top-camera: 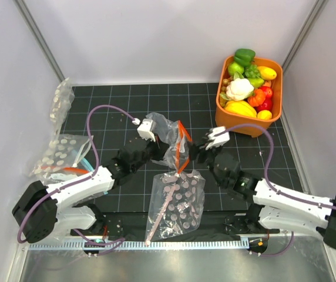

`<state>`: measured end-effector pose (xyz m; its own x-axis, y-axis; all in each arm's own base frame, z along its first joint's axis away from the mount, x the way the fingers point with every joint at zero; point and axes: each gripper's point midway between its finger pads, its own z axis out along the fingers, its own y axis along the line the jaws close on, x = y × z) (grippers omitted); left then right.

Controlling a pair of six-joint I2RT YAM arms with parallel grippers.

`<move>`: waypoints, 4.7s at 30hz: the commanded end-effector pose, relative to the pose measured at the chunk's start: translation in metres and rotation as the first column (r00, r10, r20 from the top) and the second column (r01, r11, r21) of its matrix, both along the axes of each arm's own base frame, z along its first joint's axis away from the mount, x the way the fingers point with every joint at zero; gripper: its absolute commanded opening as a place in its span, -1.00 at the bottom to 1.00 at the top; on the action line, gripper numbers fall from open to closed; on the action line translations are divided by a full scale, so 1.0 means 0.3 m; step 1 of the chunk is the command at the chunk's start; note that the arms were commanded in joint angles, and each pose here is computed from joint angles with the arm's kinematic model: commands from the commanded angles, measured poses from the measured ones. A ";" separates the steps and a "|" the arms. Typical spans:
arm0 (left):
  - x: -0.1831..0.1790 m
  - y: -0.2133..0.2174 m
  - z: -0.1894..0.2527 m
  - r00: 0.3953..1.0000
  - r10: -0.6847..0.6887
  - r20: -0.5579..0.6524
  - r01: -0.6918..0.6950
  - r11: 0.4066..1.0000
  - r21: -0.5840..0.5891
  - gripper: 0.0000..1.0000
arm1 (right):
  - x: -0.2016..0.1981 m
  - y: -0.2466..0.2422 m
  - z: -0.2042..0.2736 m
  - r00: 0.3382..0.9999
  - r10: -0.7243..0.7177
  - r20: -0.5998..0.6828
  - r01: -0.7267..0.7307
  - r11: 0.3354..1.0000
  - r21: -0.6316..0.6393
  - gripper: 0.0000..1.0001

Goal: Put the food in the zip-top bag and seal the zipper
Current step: Pick up the zipper food storage bag at the center of the board, then open the zipper of the food storage bag at the center of the board.

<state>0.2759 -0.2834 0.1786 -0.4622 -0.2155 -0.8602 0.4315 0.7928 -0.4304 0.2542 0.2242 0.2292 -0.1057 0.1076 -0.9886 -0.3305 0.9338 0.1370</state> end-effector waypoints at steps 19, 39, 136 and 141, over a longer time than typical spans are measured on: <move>0.037 0.015 0.091 0.998 0.048 0.050 -0.048 0.999 -0.009 -0.99 | 0.017 0.092 -0.051 0.941 0.329 -0.079 -0.300 0.919 0.257 0.06; -0.026 -0.006 0.134 0.993 -0.071 0.091 0.063 0.994 0.084 0.25 | 0.071 0.099 -0.120 0.945 0.258 -0.202 -0.215 0.953 0.213 -0.98; 0.145 0.019 0.097 0.942 0.282 0.183 -0.305 0.492 0.815 -0.99 | 0.188 0.061 -0.271 0.885 0.219 -0.410 -0.140 0.967 0.214 0.45; 0.159 0.014 -0.063 0.968 0.250 -0.032 -0.145 0.656 0.741 -0.99 | 0.206 0.013 -0.271 0.906 0.138 -0.400 -0.068 0.981 0.184 0.59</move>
<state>0.3231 -0.2832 0.1756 -0.5162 0.4468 -0.7306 0.1669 0.8893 0.4259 0.3065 0.2355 0.1318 -0.5787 0.2017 -0.7902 -0.3211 0.8343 0.4482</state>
